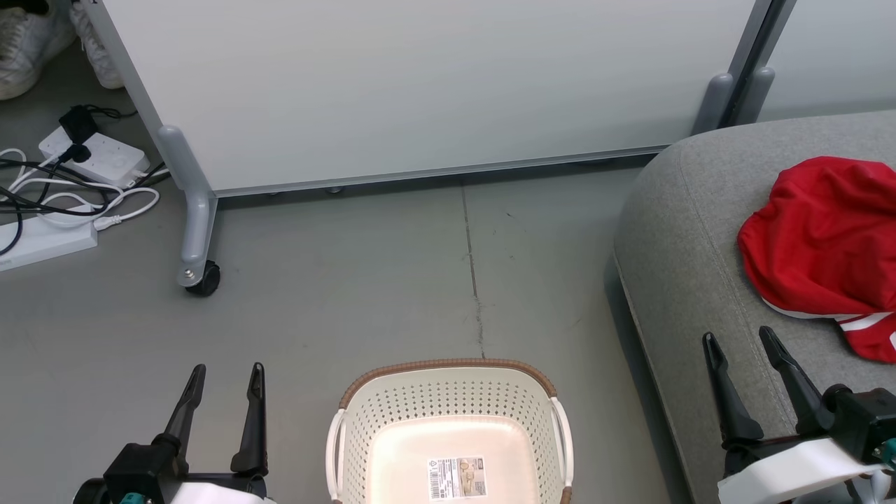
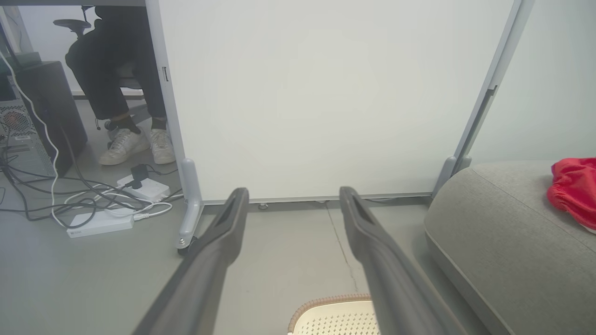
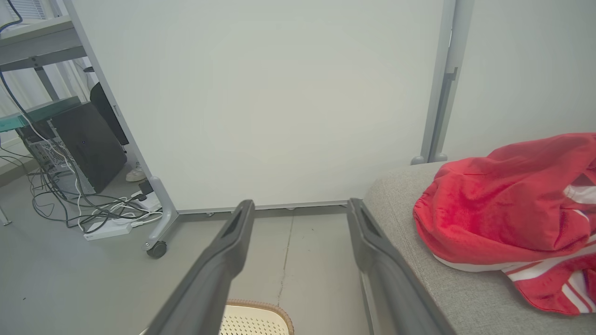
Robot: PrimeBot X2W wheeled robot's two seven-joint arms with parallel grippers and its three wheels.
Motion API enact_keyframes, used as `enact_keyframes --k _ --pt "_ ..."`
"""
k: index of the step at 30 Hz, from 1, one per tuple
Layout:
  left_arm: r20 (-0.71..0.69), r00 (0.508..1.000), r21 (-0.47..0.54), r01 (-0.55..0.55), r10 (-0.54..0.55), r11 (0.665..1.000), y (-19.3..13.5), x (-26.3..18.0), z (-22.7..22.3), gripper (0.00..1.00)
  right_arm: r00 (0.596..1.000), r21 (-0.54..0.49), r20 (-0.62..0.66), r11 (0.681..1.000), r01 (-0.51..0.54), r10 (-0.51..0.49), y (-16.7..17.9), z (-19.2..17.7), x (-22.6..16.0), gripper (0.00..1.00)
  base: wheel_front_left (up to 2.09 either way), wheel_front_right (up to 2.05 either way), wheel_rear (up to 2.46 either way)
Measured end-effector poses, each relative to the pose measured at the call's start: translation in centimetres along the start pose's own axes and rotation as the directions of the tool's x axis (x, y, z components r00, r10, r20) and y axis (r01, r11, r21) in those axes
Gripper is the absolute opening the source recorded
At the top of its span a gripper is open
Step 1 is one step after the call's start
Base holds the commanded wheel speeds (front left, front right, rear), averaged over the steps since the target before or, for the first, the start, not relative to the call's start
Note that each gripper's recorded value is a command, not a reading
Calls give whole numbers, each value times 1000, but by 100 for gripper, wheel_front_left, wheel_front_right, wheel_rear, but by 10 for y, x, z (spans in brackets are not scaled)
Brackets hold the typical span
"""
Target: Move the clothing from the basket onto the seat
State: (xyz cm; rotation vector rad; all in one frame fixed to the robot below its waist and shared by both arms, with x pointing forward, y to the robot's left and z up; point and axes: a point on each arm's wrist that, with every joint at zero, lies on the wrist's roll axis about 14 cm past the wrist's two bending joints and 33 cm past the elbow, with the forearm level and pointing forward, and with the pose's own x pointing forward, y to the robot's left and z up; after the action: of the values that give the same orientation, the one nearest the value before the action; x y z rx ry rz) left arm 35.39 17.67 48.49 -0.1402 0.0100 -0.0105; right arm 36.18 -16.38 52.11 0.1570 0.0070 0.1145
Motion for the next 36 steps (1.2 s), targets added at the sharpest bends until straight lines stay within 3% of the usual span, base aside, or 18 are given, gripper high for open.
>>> enact_keyframes --k 18,19,24,36 --pt "-14 1000 0 -3 3 1000 1 -1 -5 100 1000 10 -3 1000 4 -4 -1 -1 -1 100 0 0 0" --pt "-14 1000 0 -4 4 1000 2 -1 -5 0 1000 10 -3 1000 3 -3 -1 -1 -2 0 0 0 0" --pt "-64 998 -20 -15 13 1000 0 -6 -20 0 999 38 -53 999 8 -6 1 -18 -6 0 0 0 0" --pt "-118 992 -225 -76 51 971 7 -3 -29 0 997 254 -80 966 44 -24 -8 -26 2 0 0 0 0"
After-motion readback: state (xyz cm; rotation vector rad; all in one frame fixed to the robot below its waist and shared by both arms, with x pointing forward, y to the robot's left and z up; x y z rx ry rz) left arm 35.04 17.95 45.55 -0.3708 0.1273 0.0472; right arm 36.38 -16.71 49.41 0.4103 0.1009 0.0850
